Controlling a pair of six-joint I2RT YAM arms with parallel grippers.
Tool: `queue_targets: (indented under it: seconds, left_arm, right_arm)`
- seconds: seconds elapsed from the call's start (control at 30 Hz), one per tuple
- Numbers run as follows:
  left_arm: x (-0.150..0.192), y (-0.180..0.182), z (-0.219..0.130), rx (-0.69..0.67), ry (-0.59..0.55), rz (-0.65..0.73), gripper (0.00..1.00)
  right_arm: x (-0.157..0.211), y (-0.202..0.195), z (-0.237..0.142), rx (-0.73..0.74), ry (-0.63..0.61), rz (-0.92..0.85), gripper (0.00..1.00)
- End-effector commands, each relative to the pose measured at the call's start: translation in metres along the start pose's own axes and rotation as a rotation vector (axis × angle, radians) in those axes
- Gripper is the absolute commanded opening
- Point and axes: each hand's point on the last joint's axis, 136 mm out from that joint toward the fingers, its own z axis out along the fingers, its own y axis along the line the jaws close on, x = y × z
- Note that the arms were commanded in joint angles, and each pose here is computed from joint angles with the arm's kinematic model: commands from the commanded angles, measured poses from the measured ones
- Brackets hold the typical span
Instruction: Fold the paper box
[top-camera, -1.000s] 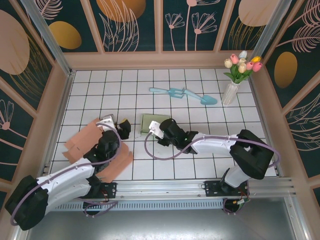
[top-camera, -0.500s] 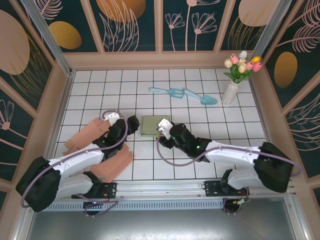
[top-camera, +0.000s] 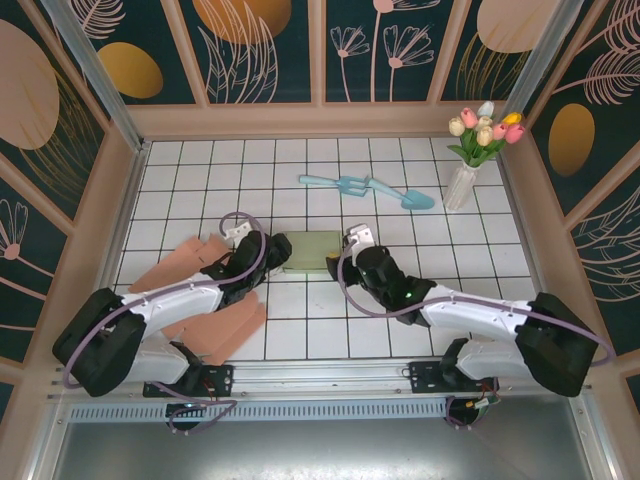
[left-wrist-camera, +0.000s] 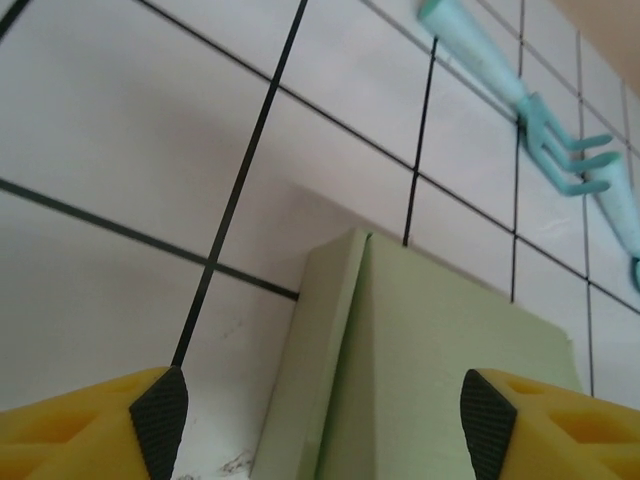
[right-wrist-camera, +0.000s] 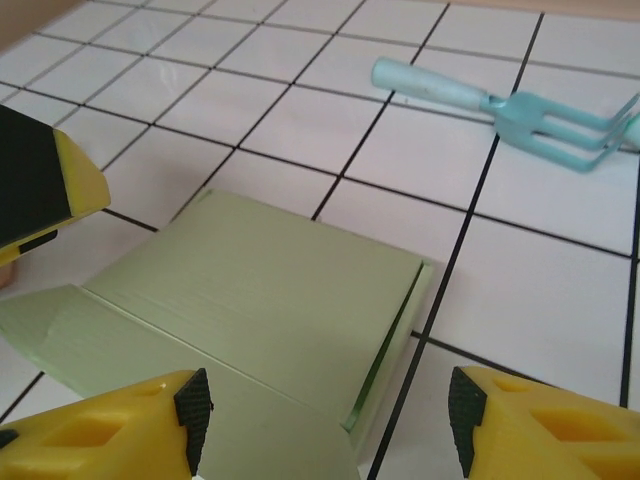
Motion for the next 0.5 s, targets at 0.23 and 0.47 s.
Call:
queue_targets:
  seconds: [0.23,0.47]
  left_arm:
    - [0.008,0.013,-0.001,-0.102,0.018,0.0,0.72]
    - [-0.003,0.004,-0.013,-0.138,0.013,-0.033,0.71]
  right_arm:
    - [0.037,-0.016,0.026,0.051,0.062,0.058,0.66]
    - [0.063,-0.018,0.034,0.058,0.124,0.044,0.66]
